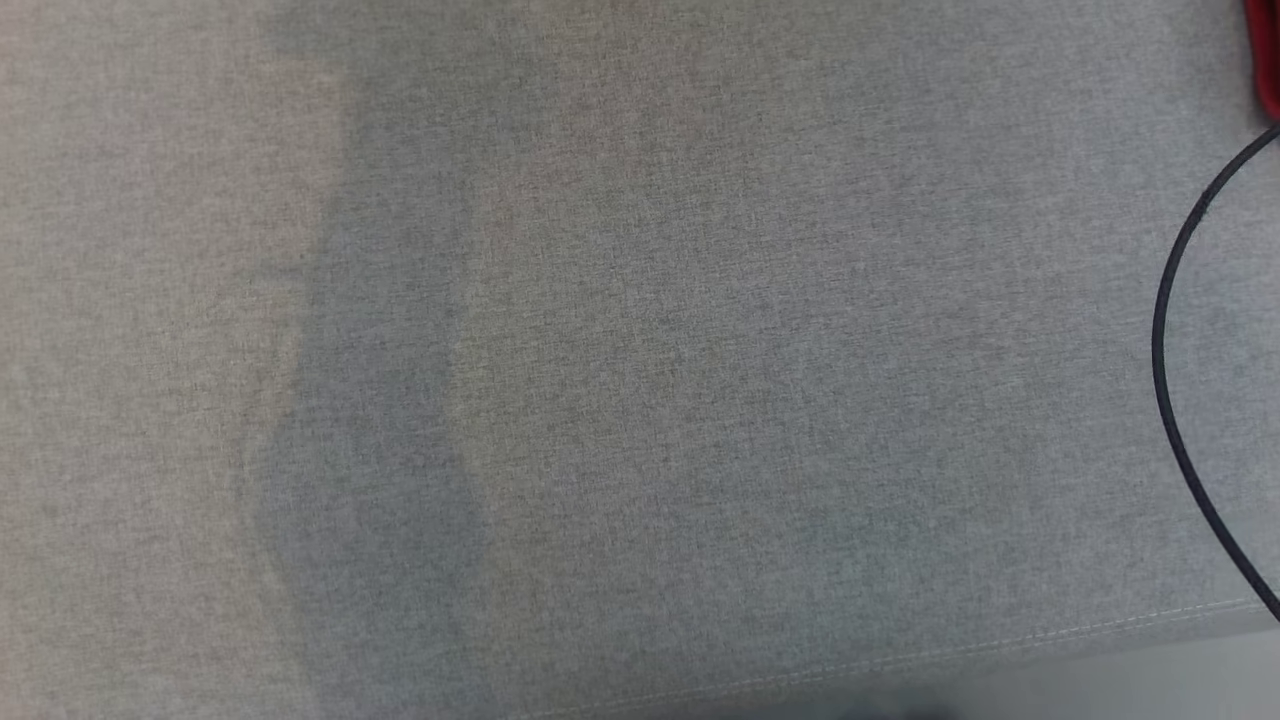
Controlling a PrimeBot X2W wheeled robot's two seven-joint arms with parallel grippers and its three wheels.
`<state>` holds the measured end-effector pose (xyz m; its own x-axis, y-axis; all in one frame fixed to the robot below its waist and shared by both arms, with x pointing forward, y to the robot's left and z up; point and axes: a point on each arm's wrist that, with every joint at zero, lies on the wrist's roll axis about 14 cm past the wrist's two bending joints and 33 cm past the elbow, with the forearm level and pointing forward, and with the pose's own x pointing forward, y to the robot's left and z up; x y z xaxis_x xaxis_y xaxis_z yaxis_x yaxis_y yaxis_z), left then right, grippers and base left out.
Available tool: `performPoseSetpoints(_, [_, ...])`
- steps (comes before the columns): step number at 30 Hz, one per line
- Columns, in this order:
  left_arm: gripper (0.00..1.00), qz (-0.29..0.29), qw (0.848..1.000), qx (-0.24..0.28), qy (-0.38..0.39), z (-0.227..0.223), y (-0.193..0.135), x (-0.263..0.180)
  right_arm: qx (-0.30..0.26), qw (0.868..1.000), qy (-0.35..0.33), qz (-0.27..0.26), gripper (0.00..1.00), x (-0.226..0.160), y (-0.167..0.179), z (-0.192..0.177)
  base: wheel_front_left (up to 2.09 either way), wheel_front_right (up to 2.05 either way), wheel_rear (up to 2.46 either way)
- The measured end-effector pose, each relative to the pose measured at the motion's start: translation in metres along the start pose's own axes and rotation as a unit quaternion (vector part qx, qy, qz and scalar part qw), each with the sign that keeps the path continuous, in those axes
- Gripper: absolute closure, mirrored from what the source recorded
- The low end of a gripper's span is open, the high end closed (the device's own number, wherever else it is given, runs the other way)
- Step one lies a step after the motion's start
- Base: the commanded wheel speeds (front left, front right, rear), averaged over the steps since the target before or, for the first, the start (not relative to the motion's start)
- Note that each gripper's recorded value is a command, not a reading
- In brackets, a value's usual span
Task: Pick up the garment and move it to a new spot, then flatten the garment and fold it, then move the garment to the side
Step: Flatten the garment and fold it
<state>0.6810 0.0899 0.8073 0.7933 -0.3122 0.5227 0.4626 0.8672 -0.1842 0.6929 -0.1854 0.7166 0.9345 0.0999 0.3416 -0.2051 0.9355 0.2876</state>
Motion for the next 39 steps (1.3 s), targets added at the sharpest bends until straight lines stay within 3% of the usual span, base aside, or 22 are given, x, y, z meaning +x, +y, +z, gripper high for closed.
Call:
performPoseSetpoints(7, [1.0, 0.032, 0.997, -0.04, 0.065, -0.087, 0.028, -0.049, -0.005, 0.998, 0.056, 0.023, 1.0, -0.033, 0.001, -0.073, 0.0, 0.0, 0.0])
performPoseSetpoints(13, [1.0, 0.053, 0.988, -0.082, 0.12, -0.138, 0.03, -0.134, 0.019, 0.992, 0.121, 0.038, 1.0, -0.114, -0.006, -0.123, 0.0, 0.0, 0.0])
performPoseSetpoints(18, [1.0, 0.093, 0.983, -0.1, 0.12, -0.138, 0.029, -0.194, 0.034, 0.986, 0.159, 0.039, 1.0, -0.176, -0.01, -0.139, 0.0, 0.0, 0.0])
performPoseSetpoints(30, [1.0, 0.191, 0.95, -0.139, 0.206, -0.16, -0.012, -0.364, 0.073, 0.969, 0.236, 0.005, 1.0, -0.311, -0.004, -0.167, 0.0, 0.0, 0.0])
performPoseSetpoints(39, [1.0, 0.227, 0.929, -0.162, 0.242, -0.155, -0.042, -0.43, 0.041, 0.965, 0.259, -0.011, 1.0, -0.376, -0.01, -0.161, 0.0, 0.0, 0.0])
